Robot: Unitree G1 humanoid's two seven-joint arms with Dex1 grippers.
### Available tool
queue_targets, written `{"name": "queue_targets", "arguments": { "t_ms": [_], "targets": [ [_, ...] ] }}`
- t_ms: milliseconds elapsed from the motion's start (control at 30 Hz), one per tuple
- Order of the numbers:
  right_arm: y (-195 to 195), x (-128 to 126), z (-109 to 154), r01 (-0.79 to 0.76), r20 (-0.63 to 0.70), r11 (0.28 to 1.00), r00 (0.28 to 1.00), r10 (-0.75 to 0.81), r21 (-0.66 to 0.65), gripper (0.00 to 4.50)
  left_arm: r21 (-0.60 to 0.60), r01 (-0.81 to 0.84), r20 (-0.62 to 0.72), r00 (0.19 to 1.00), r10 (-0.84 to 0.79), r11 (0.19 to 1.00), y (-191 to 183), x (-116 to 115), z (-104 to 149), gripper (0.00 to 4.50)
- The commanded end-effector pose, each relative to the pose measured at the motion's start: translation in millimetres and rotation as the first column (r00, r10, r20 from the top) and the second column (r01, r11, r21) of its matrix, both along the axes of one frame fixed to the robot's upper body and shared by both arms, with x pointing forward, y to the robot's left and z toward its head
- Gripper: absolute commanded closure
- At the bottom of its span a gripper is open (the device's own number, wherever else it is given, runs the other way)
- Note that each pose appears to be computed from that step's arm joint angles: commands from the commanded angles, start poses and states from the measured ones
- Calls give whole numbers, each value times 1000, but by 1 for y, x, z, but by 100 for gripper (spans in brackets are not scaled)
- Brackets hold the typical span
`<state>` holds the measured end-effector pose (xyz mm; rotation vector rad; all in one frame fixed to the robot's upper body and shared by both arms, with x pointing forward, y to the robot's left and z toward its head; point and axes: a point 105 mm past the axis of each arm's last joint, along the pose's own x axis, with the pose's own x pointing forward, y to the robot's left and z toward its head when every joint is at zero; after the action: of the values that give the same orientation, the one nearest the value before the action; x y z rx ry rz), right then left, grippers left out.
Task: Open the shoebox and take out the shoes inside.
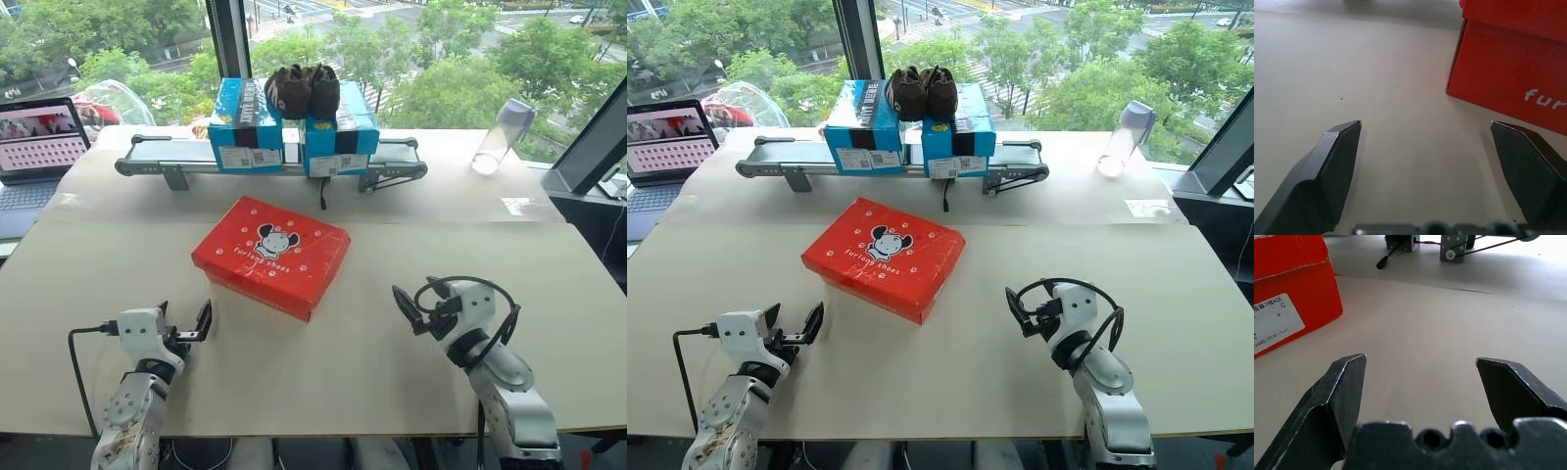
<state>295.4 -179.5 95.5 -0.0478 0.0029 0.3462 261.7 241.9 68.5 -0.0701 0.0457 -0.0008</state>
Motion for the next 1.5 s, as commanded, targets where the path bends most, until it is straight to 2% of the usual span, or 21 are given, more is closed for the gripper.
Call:
{"name": "queue_targets", "arguments": {
  "t_ms": [33, 133, 233, 300, 400, 567, 600, 700, 867, 933, 1000, 1033, 1067, 1200, 1400, 1500],
  "targets": [
    [-3, 0, 10, -1, 45, 1000, 999, 1, 1, 24, 40, -23, 49, 999, 21, 999, 8, -2, 15, 0],
    [-4, -2, 9, -5, 42, 1000, 999, 5, 3, 24, 46, -85, 135, 988, 78, 995, 29, -4, 34, 0],
    [-2, -1, 16, -59, 40, 998, 997, 59, -1, 24, 56, -46, 124, 991, 39, 997, 40, -2, 39, 0],
    [1, 0, 23, -140, 23, 990, 990, 140, -16, 24, 101, 66, 112, 991, -78, 993, 47, 8, 54, 0],
    [1, 3, 31, -203, 3, 979, 979, 203, -37, 24, 140, 138, 130, 979, -156, 980, 58, 16, 80, 0],
    [0, 5, 42, -271, -25, 960, 963, 270, -76, 24, 210, 255, 93, 956, -279, 944, 59, 20, 103, 0],
    [1, 4, 44, -280, -31, 957, 960, 278, -78, 22, 219, 269, 85, 952, -293, 938, 59, 20, 104, 26],
    [-1, 5, 50, -299, -42, 950, 954, 296, -91, 91, 235, 323, 61, 936, -346, 917, 59, 22, 112, 118],
    [-3, 5, 57, -336, -66, 935, 942, 330, -116, 258, 290, 350, 21, 928, -371, 891, 73, 31, 120, 299],
    [-2, 7, 56, -343, -80, 930, 939, 335, -128, 332, 349, 348, -30, 932, -361, 870, 85, 41, 115, 376],
    [0, 10, 52, -346, -101, 927, 937, 333, -148, 397, 467, 349, -87, 933, -350, 812, 92, 53, 109, 442],
    [0, 12, 48, -344, -113, 924, 938, 328, -165, 438, 536, 366, -120, 925, -361, 761, 91, 59, 105, 450],
    [1, 13, 45, -343, -119, 923, 938, 326, -176, 448, 580, 381, -142, 917, -371, 719, 90, 64, 101, 450],
    [6, 20, 39, -322, -124, 926, 945, 302, -197, 448, 635, 361, -102, 916, -389, 683, 82, 92, 103, 450],
    [32, 28, 37, -350, -120, 920, 935, 333, -174, 448, 619, 453, -106, 857, -504, 641, 44, 117, 92, 450],
    [46, 35, 26, -382, -156, 907, 921, 358, -177, 448, 582, 514, -116, 820, -561, 630, 18, 127, 79, 450]
  ]
}}
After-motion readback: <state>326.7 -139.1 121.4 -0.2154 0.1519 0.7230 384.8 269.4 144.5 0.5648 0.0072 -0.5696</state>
